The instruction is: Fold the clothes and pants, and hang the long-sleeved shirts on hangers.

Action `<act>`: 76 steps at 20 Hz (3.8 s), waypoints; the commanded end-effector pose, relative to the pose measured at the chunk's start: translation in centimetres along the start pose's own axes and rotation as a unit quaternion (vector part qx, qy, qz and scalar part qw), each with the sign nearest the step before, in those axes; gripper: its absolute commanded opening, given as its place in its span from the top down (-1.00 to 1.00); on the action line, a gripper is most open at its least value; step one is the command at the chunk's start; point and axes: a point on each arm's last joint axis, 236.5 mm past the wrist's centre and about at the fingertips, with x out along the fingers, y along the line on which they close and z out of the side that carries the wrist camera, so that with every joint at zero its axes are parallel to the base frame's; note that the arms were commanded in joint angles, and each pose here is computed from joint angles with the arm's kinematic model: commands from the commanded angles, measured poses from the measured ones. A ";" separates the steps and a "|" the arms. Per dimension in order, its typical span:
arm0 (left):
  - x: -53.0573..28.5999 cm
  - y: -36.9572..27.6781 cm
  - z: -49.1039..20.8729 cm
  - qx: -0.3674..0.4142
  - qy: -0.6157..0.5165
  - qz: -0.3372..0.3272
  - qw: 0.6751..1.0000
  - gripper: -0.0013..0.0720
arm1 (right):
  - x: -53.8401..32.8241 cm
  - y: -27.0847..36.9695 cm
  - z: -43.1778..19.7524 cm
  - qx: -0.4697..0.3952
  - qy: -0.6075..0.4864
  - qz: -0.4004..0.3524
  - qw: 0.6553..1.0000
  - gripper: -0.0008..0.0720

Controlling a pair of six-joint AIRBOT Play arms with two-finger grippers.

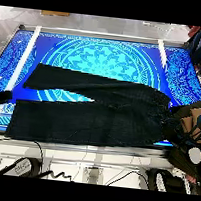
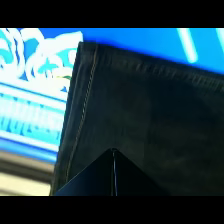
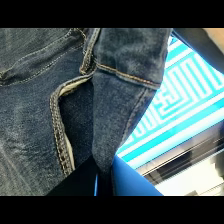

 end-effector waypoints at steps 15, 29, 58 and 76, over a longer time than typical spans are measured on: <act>7.1 5.5 -17.2 -0.302 0.081 -0.091 0.946 -0.24 | -0.1 1.7 1.4 0.013 -0.030 0.036 0.999 0.93; 8.6 5.7 -13.8 -0.333 0.008 -0.110 0.937 0.85 | -0.1 1.6 1.4 0.010 -0.031 0.035 0.999 0.93; -7.8 -1.2 14.0 -0.180 -0.449 -0.147 0.862 0.86 | -4.4 1.1 5.5 -0.100 0.037 -0.047 0.993 0.93; 5.5 -12.6 26.3 -0.173 -0.368 -0.208 0.890 0.86 | 8.6 7.6 15.8 0.027 -0.110 0.046 0.992 0.93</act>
